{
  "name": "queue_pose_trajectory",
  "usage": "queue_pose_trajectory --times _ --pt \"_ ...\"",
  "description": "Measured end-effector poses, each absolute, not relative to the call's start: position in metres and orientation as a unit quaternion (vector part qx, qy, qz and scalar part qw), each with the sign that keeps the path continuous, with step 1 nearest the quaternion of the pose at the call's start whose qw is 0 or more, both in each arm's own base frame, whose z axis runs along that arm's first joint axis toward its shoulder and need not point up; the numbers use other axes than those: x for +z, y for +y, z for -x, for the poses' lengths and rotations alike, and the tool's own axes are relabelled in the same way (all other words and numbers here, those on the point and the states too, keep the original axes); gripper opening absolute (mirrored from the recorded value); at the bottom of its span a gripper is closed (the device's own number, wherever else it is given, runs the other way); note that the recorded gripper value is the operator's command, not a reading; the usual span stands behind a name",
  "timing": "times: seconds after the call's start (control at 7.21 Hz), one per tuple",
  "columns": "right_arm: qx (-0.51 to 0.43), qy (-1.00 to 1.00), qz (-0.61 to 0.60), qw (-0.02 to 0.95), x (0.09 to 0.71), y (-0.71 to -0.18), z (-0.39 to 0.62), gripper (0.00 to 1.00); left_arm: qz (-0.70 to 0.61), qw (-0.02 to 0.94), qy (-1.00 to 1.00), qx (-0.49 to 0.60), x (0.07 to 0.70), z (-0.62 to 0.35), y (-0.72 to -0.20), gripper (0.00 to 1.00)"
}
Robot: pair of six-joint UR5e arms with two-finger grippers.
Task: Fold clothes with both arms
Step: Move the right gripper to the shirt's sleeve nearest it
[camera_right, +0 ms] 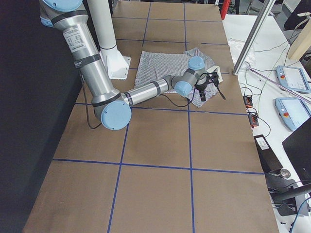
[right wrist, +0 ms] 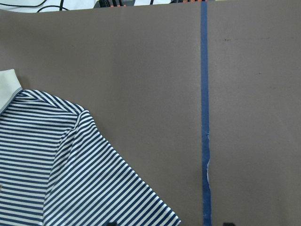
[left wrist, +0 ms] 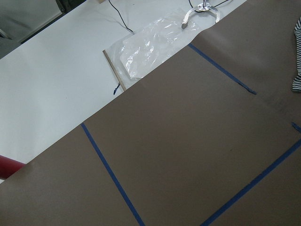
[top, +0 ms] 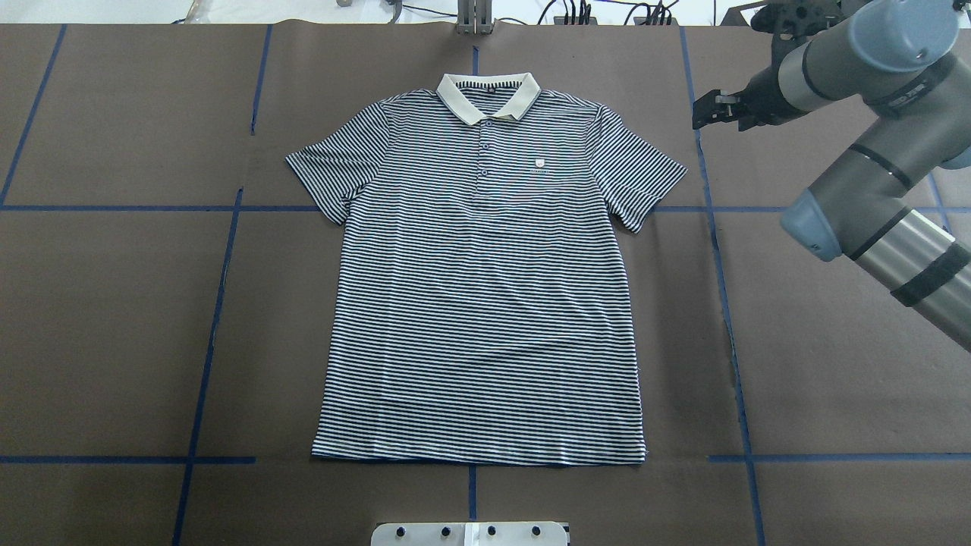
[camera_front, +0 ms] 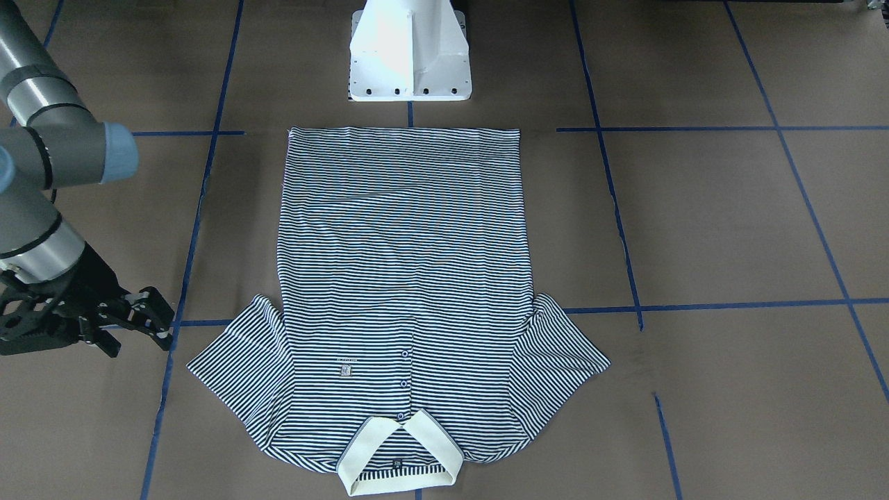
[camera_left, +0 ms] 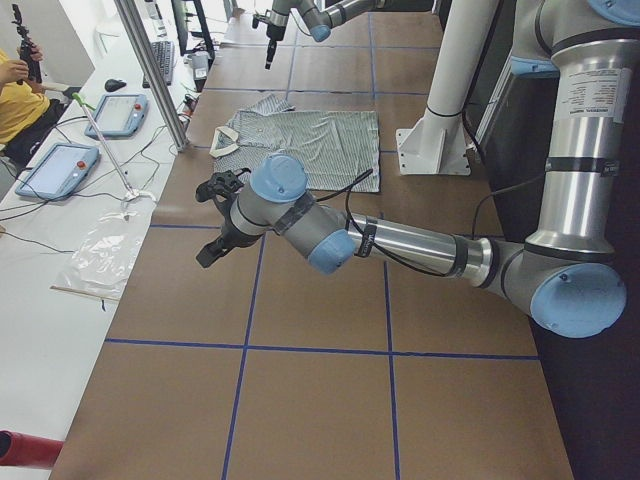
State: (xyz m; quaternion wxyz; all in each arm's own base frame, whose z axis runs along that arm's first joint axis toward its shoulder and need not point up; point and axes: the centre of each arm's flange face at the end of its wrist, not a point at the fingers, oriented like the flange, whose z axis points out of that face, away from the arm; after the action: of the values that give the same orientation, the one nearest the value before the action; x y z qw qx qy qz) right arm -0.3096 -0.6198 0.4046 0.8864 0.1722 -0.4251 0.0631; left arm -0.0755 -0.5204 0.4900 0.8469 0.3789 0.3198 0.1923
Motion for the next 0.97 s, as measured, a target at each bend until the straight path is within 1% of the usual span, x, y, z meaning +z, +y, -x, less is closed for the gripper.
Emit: queue_pose_trajectory --times 0.28,0.42,0.69,0.97 --pt "0.070 -0.404 -0.174 0.896 0.415 -0.624 0.353 0.68 -0.380 0.846 0.320 0.193 0.489 0.075 -0.520 1.00" --pt "0.068 -0.395 -0.173 0.899 0.419 -0.625 0.369 0.66 -0.380 0.846 0.321 0.194 0.489 0.075 -0.520 1.00" --pt "0.063 -0.382 -0.170 0.906 0.430 -0.621 0.391 0.62 -0.380 0.845 0.322 0.194 0.488 0.075 -0.520 1.00" --pt "0.061 -0.371 -0.166 0.912 0.442 -0.618 0.400 0.61 -0.380 0.845 0.321 0.194 0.488 0.075 -0.520 1.00"
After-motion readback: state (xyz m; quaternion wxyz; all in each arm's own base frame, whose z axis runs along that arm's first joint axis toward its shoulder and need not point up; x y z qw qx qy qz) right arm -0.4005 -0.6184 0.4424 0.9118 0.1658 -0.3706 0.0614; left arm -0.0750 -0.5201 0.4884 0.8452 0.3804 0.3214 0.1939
